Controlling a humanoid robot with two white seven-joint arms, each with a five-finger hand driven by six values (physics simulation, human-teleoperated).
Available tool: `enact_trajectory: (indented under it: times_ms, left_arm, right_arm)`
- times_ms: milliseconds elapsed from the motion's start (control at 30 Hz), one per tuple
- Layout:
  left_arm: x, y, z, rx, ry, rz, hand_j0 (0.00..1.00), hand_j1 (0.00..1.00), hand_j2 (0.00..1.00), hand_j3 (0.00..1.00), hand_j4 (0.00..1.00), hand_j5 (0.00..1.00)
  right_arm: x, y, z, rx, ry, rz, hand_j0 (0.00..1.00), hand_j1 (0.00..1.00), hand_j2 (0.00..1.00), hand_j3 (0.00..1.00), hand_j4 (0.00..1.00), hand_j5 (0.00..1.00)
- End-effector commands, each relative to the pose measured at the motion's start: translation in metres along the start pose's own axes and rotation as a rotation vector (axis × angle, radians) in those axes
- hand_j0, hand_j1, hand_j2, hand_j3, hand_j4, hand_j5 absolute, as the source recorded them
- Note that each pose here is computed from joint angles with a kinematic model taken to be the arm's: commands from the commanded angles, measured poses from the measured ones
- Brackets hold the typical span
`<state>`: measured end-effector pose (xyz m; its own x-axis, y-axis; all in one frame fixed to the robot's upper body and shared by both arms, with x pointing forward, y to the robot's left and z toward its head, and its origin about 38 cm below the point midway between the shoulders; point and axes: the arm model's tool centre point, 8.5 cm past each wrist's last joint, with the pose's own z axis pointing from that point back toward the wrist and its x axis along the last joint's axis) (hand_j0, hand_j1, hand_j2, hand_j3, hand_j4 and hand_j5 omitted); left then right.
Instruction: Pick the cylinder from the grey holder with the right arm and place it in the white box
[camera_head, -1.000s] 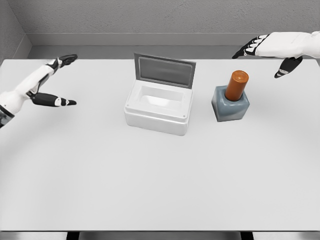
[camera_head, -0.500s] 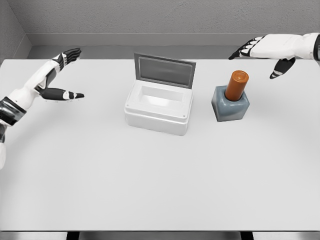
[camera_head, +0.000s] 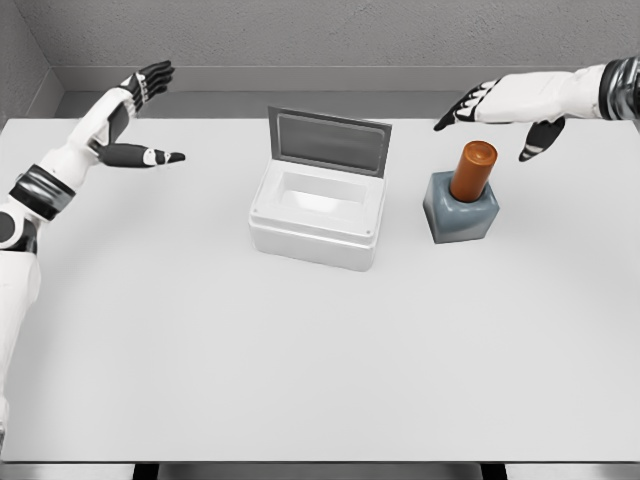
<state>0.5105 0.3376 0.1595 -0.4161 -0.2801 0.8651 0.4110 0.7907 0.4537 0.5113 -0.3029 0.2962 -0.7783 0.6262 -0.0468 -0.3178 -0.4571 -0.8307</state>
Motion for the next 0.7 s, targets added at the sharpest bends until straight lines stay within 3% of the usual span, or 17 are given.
enact_trajectory:
  times_ms: [0, 167, 467, 667]
  left_arm:
    - [-0.021, -0.01, 0.007, -0.007, 0.065, 0.041, 1.0, 1.0, 1.0, 1.0, 1.0, 1.0]
    - [-0.027, -0.027, -0.008, -0.027, 0.085, 0.068, 1.0, 1.0, 1.0, 1.0, 1.0, 1.0]
    - [-0.027, -0.025, -0.009, -0.021, 0.084, 0.07, 1.0, 1.0, 1.0, 1.0, 1.0, 1.0]
    - [-0.026, -0.027, -0.011, -0.026, 0.081, 0.07, 1.0, 1.0, 1.0, 1.0, 1.0, 1.0]
  right_arm:
    - [-0.003, 0.002, 0.001, 0.007, 0.003, -0.021, 1.0, 1.0, 1.0, 1.0, 1.0, 1.0]
    - [-0.004, 0.004, -0.009, 0.019, -0.016, -0.088, 1.0, 1.0, 1.0, 1.0, 1.0, 1.0]
    - [-0.01, 0.019, -0.018, 0.058, 0.011, -0.115, 1.0, 1.0, 1.0, 1.0, 1.0, 1.0]
    - [-0.008, 0.02, -0.02, 0.061, 0.003, -0.11, 0.95, 0.95, 0.95, 0.95, 0.95, 0.95]
